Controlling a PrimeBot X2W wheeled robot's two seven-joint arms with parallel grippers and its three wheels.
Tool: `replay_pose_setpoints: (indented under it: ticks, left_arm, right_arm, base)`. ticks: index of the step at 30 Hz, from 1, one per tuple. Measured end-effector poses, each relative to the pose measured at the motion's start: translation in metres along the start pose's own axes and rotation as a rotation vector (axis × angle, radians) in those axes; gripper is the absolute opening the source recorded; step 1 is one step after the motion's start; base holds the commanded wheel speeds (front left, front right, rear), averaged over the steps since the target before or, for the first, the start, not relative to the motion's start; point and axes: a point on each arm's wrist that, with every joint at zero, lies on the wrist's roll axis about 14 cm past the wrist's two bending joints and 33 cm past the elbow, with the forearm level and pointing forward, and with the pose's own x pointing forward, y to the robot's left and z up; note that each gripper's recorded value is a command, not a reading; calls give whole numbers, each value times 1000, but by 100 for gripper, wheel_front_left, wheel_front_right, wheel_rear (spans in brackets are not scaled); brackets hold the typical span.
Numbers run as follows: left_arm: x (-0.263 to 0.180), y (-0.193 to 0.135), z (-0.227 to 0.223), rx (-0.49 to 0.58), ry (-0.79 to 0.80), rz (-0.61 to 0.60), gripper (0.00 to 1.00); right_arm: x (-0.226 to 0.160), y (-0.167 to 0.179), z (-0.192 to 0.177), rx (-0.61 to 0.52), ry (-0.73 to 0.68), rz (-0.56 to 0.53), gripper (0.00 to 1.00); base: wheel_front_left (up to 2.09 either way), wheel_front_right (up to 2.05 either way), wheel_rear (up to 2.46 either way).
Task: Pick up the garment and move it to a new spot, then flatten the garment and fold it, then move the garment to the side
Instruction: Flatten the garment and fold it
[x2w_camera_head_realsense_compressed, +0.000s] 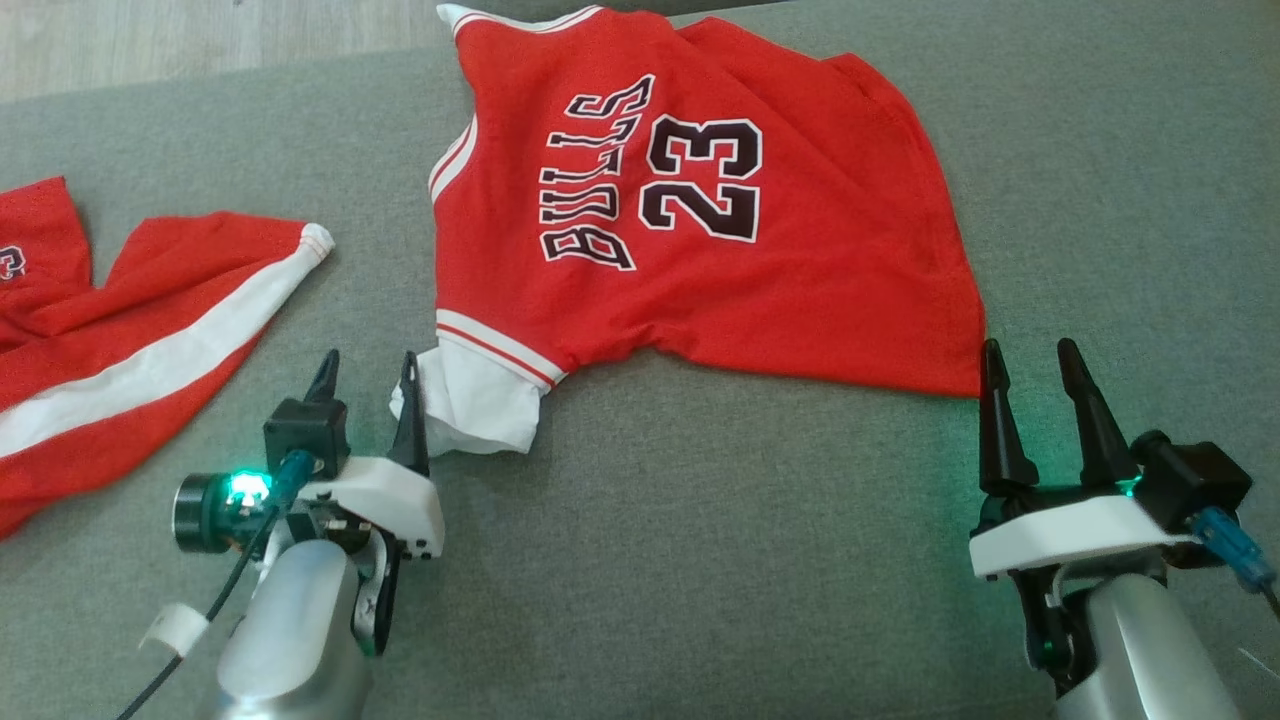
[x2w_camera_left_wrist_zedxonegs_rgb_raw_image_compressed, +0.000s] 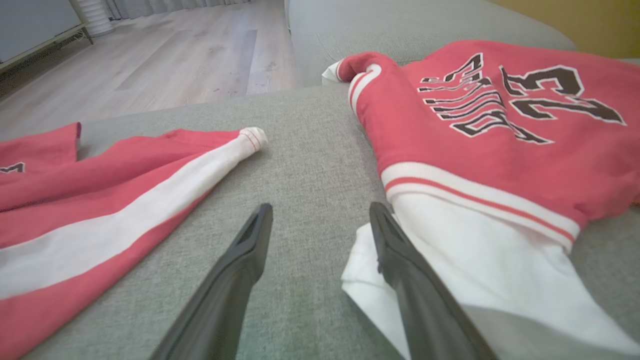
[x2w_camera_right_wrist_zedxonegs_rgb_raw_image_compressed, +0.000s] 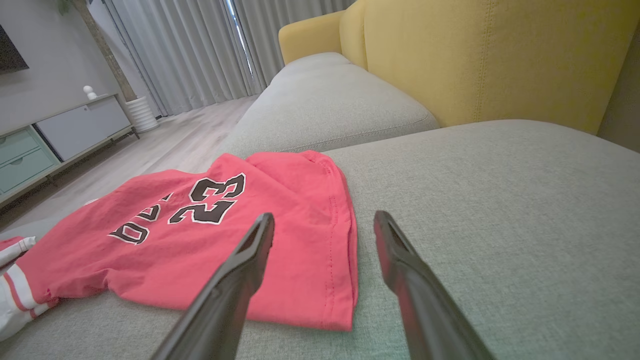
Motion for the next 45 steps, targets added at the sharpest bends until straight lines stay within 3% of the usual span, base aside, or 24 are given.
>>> replay_pose_setpoints:
  ticks: [12, 34, 35, 37, 45]
  left_arm:
    - [-8, -20, -22, 37, 132, -130, 100]
    - [-11, -26, -37, 65, 233, -146, 100]
    - [-10, -26, -37, 67, 236, -147, 96]
    - [-10, -28, -36, 74, 241, -160, 0]
    - [-12, -28, -27, 65, 205, -153, 0]
  right_arm:
    - [0, 0, -2, 17, 7, -2, 100]
    - [1, -4, -5, 30, 14, -16, 100]
    - [1, -4, -4, 30, 13, -18, 100]
    - [2, -5, -2, 29, 6, -19, 100]
    - [1, -7, 3, 30, -7, -25, 100]
  base:
    - [0, 0, 0]
    - [0, 0, 0]
    - [0, 0, 0]
    - [0, 0, 0]
    - [0, 0, 0]
